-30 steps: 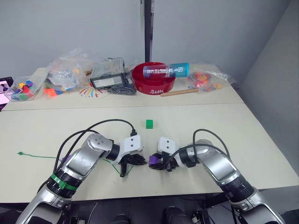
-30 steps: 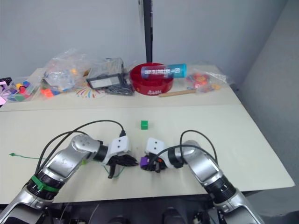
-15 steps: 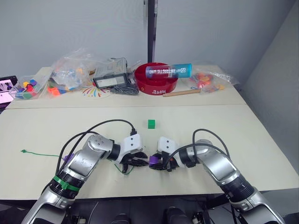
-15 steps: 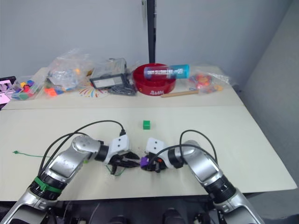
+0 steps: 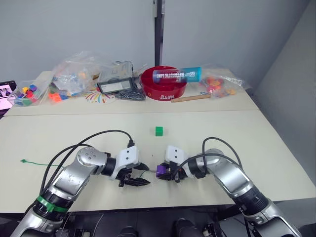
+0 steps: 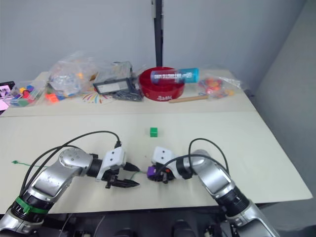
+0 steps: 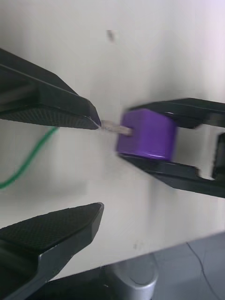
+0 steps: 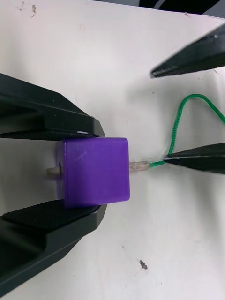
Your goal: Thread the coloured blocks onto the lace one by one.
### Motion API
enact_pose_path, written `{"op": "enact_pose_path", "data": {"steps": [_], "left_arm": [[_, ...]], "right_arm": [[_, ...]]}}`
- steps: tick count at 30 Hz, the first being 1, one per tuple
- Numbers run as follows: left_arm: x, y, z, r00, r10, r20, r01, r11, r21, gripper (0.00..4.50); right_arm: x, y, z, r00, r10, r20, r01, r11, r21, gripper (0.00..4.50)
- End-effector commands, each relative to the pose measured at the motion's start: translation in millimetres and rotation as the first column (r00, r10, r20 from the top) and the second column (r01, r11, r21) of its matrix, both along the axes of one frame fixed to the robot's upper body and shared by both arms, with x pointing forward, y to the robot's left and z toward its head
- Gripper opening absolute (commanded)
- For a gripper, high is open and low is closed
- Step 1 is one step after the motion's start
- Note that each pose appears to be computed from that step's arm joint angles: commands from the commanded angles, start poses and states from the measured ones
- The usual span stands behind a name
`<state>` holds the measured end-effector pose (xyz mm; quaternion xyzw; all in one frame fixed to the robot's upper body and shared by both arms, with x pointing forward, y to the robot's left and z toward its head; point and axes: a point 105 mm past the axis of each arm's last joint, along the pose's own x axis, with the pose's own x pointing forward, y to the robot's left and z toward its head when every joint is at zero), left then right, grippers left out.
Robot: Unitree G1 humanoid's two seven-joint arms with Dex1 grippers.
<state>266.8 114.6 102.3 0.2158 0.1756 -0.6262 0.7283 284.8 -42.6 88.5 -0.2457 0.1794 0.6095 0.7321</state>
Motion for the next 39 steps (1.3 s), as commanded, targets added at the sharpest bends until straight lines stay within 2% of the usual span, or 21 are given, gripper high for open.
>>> {"op": "enact_pose_path", "data": {"steps": [1,7,14,17,21,23,34,39], "left_arm": [[3,-2,14,0.997,0.021,0.07,-0.019,0.999,-0.04,2.61],[3,0,12,0.997,0.053,0.064,-0.05,0.997,-0.055,2.61],[3,4,-11,0.997,0.076,0.021,-0.076,0.997,-0.016,2.61],[1,2,-19,0.998,0.066,0.009,-0.066,0.998,-0.001,1.84],[3,-2,-20,0.998,0.058,0.014,-0.058,0.998,-0.022,0.44],[6,-5,-19,0.998,0.056,0.032,-0.055,0.998,-0.029,0.04],[17,-23,-7,0.994,-0.019,0.104,0.023,0.999,-0.034,0.04],[15,-46,-5,0.99,-0.08,0.113,0.088,0.994,-0.061,0.04]], "right_arm": [[-4,-9,-8,0.999,-0.021,-0.036,0.021,0.999,-0.027,1.21],[-5,-14,-9,0.999,-0.025,-0.04,0.023,0.999,-0.037,1.21],[-3,-12,-7,0.999,-0.023,-0.037,0.022,0.999,-0.038,1.21],[-3,-12,-6,0.999,-0.024,-0.036,0.023,0.999,-0.035,1.21],[-3,-11,-5,0.999,-0.026,-0.035,0.025,0.999,-0.034,1.21],[-3,-12,-5,0.999,-0.028,-0.035,0.026,0.999,-0.033,1.21],[-4,-10,-5,0.999,-0.028,-0.033,0.027,0.999,-0.031,1.21],[-5,-4,-5,0.999,-0.021,-0.031,0.02,0.999,-0.026,1.21]]}}
